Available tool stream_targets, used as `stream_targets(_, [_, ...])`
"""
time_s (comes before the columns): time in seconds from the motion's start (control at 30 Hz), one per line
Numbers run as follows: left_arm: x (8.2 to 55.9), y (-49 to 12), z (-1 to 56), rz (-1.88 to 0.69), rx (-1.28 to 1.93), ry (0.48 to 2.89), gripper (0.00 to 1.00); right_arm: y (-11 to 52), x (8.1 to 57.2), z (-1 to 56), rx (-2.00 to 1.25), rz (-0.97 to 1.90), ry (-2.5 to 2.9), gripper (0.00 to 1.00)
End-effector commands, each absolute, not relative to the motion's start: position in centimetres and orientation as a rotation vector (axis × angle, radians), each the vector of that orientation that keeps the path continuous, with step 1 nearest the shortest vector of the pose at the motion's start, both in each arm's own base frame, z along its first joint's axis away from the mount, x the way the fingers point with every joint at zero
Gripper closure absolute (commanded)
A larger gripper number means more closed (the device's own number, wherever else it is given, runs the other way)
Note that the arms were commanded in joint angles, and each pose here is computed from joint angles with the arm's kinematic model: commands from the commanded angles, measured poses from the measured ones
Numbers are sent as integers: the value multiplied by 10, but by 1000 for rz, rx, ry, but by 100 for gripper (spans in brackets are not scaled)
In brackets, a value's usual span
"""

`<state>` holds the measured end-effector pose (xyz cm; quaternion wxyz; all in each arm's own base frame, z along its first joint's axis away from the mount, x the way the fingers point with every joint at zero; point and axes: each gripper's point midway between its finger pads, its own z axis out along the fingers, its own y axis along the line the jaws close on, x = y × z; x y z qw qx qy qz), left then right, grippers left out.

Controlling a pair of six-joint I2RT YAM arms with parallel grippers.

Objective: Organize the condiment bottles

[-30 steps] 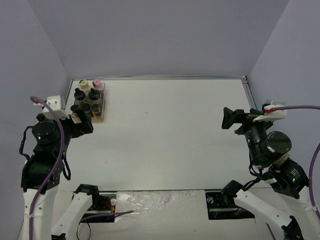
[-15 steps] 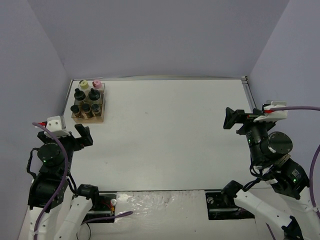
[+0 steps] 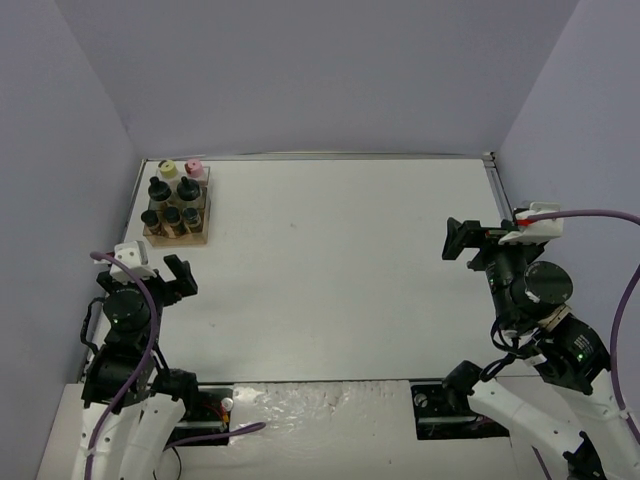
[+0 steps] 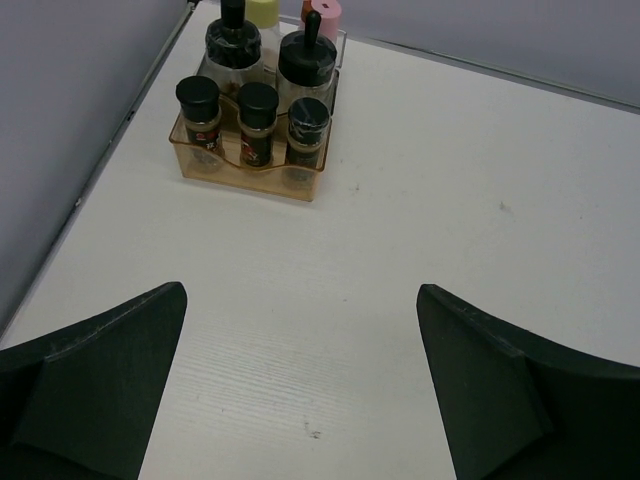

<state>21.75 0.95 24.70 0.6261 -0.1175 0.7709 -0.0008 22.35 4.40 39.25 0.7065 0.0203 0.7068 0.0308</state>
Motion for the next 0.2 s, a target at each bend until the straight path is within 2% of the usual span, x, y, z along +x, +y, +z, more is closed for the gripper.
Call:
stream_targets(0.0, [228,8,281,-36,-285,1647,3,42,230,400,86,54,1533,0])
stream_targets(0.17, [230,9,282,-30,-284,1645,3,45,233,398,81,54,1537,0])
